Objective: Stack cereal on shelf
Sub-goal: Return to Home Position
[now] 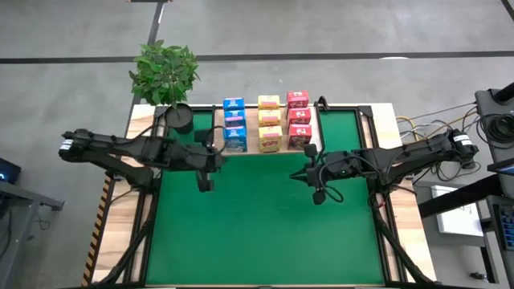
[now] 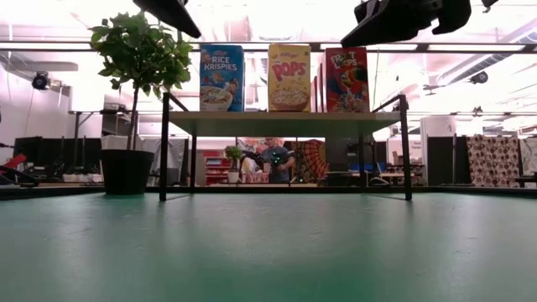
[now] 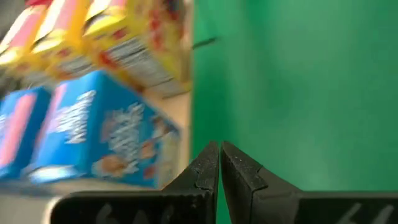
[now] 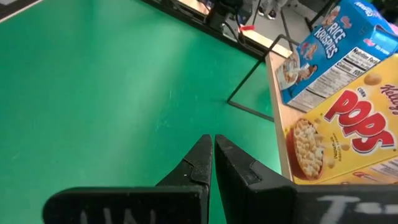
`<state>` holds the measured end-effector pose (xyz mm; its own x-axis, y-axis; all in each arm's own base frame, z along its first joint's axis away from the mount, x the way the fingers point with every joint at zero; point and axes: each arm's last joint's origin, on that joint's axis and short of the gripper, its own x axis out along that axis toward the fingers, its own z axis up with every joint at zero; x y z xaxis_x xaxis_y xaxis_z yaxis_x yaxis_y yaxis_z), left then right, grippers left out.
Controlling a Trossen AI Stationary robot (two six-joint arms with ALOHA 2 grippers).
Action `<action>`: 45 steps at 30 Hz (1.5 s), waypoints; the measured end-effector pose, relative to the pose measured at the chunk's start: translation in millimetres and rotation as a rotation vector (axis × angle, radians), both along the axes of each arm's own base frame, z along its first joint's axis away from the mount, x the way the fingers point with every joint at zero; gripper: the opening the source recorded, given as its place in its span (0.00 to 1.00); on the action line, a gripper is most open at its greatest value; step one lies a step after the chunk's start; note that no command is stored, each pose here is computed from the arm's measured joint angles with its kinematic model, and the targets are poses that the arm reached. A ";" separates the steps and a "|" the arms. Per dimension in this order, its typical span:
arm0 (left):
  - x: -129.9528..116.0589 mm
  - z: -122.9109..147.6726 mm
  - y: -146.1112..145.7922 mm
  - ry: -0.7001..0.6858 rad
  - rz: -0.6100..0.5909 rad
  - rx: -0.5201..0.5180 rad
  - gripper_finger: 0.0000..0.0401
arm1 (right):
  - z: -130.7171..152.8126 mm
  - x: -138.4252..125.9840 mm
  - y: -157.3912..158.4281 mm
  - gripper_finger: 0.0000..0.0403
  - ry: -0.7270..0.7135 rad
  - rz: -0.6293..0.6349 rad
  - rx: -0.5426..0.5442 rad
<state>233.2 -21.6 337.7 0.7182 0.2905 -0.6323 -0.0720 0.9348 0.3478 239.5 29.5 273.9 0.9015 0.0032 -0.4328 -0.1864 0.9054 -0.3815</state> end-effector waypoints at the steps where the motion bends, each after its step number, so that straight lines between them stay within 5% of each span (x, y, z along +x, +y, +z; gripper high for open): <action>1: -3.7 -2.9 -1.0 -0.027 -0.031 -0.007 0.00 | -0.5 -0.4 -0.1 0.02 0.001 0.003 -0.004; 13: -49.8 -29.7 5.6 -0.308 -0.051 -0.034 0.00 | -1.4 -18.0 -6.0 0.02 -0.105 0.008 -0.007; 45: -114.2 -113.6 15.9 -0.613 -0.014 -0.052 0.00 | -30.9 -149.2 -22.8 0.02 -0.597 -0.006 0.068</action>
<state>119.1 -5.6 224.2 0.9591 0.2581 -0.1161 -0.2318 0.9517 0.2013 90.3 6.6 243.1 0.9887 0.0069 0.1496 0.0479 0.9320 -0.3594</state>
